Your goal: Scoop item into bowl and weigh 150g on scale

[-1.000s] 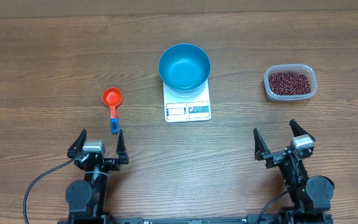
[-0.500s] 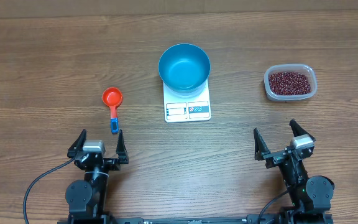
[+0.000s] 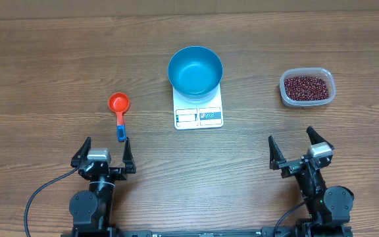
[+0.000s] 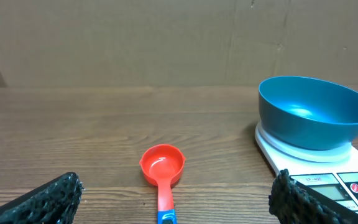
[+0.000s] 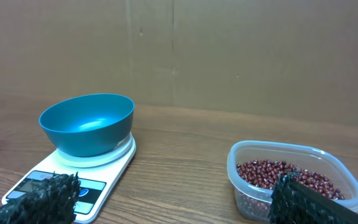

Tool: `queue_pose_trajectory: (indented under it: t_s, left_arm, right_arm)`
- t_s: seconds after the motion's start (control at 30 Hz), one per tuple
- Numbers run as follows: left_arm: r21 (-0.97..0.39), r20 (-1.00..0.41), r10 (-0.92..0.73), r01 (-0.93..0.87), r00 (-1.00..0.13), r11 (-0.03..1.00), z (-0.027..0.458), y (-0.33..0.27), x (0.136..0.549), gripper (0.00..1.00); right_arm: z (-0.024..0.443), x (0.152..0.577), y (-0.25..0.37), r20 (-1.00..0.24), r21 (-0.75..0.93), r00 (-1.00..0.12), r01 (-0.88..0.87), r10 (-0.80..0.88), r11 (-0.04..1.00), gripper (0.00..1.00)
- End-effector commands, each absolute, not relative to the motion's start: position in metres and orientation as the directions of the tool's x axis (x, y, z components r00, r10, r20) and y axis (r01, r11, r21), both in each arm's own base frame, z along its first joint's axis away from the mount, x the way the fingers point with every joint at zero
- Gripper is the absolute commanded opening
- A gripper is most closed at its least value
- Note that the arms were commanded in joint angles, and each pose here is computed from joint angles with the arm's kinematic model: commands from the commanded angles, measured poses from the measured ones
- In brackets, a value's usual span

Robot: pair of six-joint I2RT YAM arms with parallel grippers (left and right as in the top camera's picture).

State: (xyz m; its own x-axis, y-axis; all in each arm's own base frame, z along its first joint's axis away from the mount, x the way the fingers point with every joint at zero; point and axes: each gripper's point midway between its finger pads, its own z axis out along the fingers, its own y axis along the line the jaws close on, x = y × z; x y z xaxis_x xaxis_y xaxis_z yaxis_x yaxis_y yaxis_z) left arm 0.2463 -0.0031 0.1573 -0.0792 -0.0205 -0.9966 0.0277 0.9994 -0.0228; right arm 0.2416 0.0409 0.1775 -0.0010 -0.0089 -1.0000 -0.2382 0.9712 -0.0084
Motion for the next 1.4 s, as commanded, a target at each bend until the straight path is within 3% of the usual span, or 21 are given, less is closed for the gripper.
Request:
queue_pose_trajectory:
  t_s: [0.0, 1.37]
  left_arm:
    - [-0.001, -0.997, 0.000, 0.017, -0.075, 1.000, 0.156, -0.001, 0.246, 1.00]
    - [0.022, -1.000, 0.023, 0.081, -0.004, 0.996, 0.197, -0.012, 0.239, 1.00]
  right_arm:
    - [0.175, 0.242, 0.038, -1.000, -0.009, -0.001, -0.221, -0.009, 0.975, 1.00]
    - [0.175, 0.242, 0.038, -1.000, -0.009, -0.001, -0.221, -0.010, 0.975, 1.00]
